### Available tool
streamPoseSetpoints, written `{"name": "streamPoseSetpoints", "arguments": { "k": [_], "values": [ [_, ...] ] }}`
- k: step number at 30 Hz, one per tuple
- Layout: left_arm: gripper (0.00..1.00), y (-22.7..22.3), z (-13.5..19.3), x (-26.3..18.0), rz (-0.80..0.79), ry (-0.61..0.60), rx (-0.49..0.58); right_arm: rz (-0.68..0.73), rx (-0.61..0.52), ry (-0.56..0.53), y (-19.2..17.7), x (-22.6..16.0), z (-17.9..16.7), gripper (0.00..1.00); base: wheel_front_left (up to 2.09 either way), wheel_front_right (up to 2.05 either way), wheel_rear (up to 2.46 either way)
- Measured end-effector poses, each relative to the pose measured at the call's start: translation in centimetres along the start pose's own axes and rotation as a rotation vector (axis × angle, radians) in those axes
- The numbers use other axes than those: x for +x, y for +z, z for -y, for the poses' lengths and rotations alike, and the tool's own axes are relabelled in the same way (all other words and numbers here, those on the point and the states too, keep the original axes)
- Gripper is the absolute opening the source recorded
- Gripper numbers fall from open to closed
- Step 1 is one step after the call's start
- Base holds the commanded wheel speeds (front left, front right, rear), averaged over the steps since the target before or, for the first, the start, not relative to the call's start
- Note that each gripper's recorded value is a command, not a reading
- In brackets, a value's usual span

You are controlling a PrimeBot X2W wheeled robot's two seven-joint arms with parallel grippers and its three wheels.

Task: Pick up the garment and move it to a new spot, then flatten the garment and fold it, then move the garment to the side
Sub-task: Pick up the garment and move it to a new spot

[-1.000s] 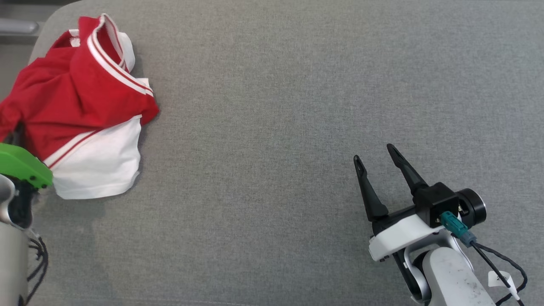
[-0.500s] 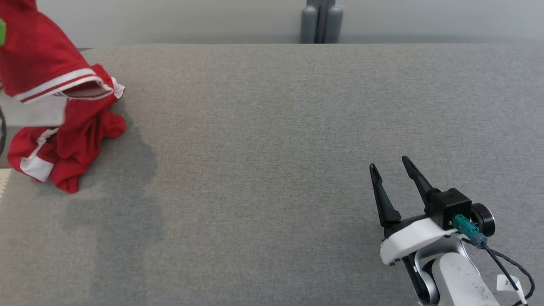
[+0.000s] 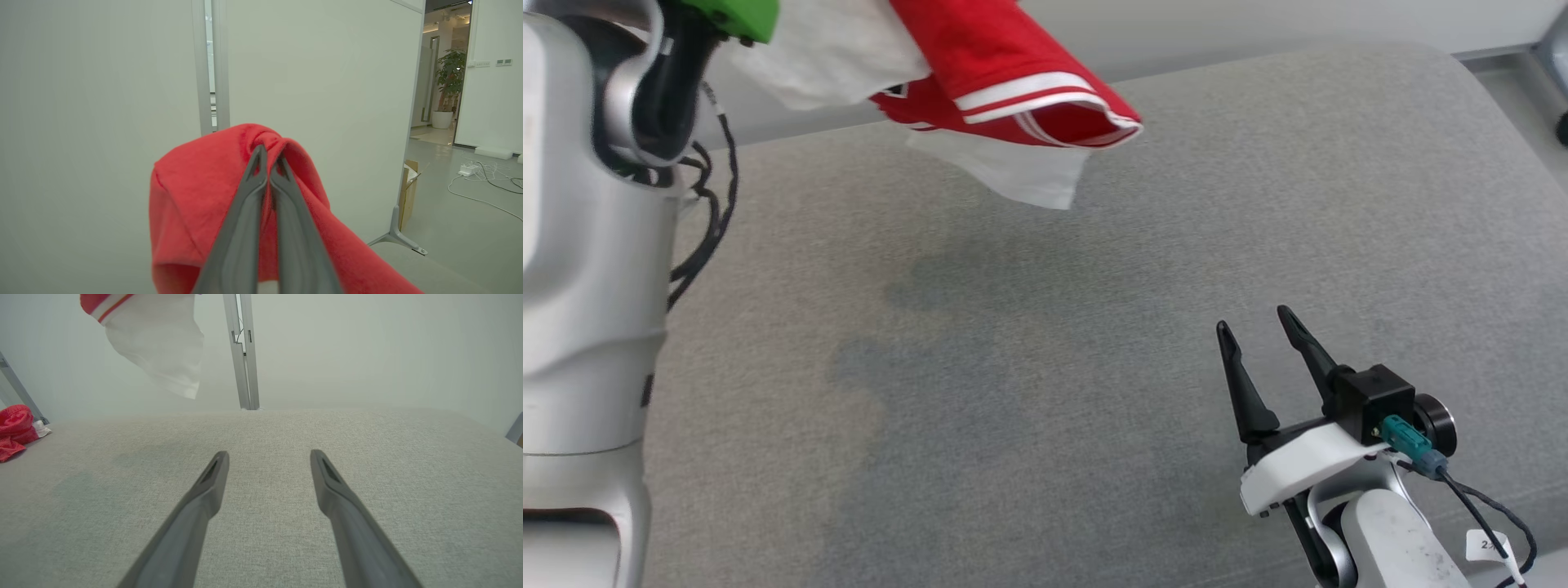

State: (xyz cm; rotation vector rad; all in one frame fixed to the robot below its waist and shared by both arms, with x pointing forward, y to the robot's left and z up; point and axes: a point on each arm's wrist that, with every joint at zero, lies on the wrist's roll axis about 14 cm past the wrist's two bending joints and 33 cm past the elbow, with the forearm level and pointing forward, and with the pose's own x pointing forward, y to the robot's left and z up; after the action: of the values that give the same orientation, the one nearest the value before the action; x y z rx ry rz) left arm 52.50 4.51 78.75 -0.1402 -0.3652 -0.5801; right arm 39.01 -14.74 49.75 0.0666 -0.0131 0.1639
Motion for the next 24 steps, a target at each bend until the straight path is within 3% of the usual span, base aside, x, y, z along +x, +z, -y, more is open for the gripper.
{"name": "streamPoseSetpoints", "arguments": {
  "k": [5,10,15,19,20,21,22,24],
  "values": [
    [0.0,-5.8,6.5,2.3,-0.098,-0.135,-0.072,0.004,-0.005,-0.095,0.2,-1.8,2.9,1.0,0.0,0.0,0.0],
    [0.0,-14.0,10.9,1.9,-0.248,-0.21,-0.136,0.002,-0.005,-0.153,0.1,-3.0,4.6,1.0,0.0,0.0,0.0],
    [0.0,-24.1,13.3,-2.1,-0.486,-0.238,-0.18,-0.02,-0.005,-0.197,-0.6,-3.7,5.9,1.0,0.0,0.0,0.0],
    [0.0,-29.6,13.4,-5.8,-0.631,-0.219,-0.198,-0.038,-0.006,-0.205,-1.2,-3.6,6.2,1.0,0.0,0.0,0.0],
    [0.18,-30.2,13.3,-6.5,-0.647,-0.209,-0.207,-0.038,-0.005,-0.202,-1.3,-3.5,6.1,1.0,0.0,0.0,0.0],
    [0.65,-30.8,13.1,-7.1,-0.661,-0.2,-0.209,-0.039,-0.005,-0.196,-1.3,-3.3,6.0,1.0,0.0,0.0,0.0],
    [1.0,-31.0,12.9,-7.5,-0.659,-0.193,-0.209,-0.039,-0.006,-0.19,-1.3,-3.1,5.8,1.0,0.0,0.0,0.0],
    [1.0,-30.8,12.6,-7.8,-0.637,-0.171,-0.228,-0.036,-0.005,-0.177,-1.3,-2.8,5.5,1.0,0.0,0.0,0.0]
  ]
}}
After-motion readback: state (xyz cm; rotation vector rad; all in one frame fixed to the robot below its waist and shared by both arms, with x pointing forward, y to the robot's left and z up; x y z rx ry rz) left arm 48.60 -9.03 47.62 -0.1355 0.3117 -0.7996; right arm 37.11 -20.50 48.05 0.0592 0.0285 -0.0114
